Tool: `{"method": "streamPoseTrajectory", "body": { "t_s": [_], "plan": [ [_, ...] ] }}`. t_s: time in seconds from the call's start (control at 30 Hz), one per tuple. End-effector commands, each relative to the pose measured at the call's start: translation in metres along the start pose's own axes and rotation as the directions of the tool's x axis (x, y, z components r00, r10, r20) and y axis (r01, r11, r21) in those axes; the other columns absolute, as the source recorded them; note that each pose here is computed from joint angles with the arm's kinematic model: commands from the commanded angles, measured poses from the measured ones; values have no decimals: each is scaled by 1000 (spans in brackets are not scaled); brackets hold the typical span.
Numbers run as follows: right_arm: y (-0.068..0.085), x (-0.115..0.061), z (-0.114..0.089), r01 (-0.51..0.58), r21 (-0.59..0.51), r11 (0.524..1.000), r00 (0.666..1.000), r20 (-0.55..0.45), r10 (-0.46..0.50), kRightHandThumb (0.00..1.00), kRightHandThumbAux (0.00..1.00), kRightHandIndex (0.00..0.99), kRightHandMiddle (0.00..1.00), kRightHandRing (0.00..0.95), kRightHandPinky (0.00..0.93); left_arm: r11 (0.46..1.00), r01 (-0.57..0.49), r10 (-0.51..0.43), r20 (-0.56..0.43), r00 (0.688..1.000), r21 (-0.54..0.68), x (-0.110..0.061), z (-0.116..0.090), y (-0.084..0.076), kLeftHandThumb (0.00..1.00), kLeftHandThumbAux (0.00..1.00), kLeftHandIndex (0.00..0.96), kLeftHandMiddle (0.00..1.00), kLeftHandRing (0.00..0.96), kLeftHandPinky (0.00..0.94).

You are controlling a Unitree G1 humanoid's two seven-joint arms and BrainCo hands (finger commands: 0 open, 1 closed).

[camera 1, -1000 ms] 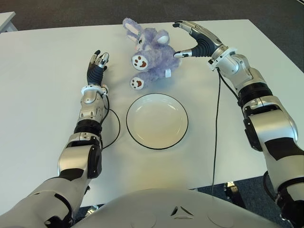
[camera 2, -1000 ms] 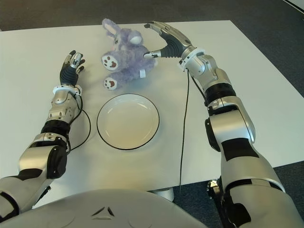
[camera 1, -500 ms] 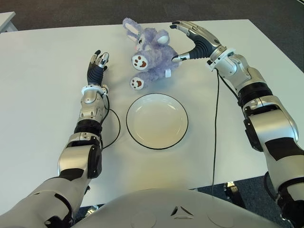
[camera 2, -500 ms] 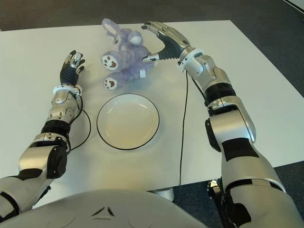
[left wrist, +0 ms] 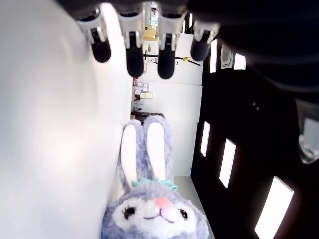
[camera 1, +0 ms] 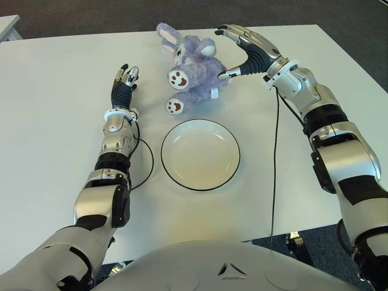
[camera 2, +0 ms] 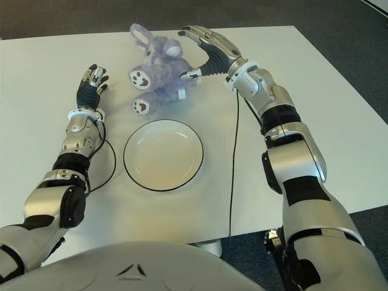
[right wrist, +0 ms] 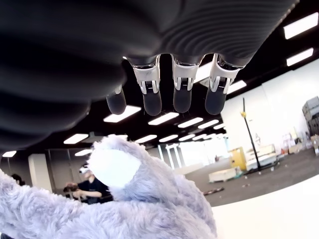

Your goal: Put the doll into the plate.

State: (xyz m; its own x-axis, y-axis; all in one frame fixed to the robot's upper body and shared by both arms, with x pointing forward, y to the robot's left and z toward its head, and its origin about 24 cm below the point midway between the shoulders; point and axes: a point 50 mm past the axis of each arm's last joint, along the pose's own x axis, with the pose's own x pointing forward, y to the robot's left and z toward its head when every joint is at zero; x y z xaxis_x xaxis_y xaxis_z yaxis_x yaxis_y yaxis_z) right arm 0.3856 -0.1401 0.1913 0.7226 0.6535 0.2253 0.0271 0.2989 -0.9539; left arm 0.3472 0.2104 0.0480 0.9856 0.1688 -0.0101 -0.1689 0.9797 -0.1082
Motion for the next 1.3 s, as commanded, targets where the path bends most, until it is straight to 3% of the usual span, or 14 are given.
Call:
{"method": "streamPoseTrajectory", "body": {
  "t_s": [0.03, 1.0, 1.3],
  "plan": [
    [0, 2, 3, -9, -9, 1000, 1000, 9, 9, 59, 381, 0, 0, 0, 12, 1000, -7, 7, -88, 996, 1, -7, -20, 0, 0, 419, 0, 158, 140, 31],
    [12, 7, 15, -7, 9, 1000, 998, 57, 6, 143, 417, 0, 0, 0, 56, 1000, -5, 6, -96, 995, 13, -7, -20, 0, 0, 421, 0, 161, 142, 63],
    [18, 10, 22, -23, 8, 1000, 997, 76, 22, 115, 434, 0, 0, 0, 13, 1000, 1, 0, -95, 995, 16, -7, -21, -1, 0, 415, 0, 145, 125, 51]
  ]
}}
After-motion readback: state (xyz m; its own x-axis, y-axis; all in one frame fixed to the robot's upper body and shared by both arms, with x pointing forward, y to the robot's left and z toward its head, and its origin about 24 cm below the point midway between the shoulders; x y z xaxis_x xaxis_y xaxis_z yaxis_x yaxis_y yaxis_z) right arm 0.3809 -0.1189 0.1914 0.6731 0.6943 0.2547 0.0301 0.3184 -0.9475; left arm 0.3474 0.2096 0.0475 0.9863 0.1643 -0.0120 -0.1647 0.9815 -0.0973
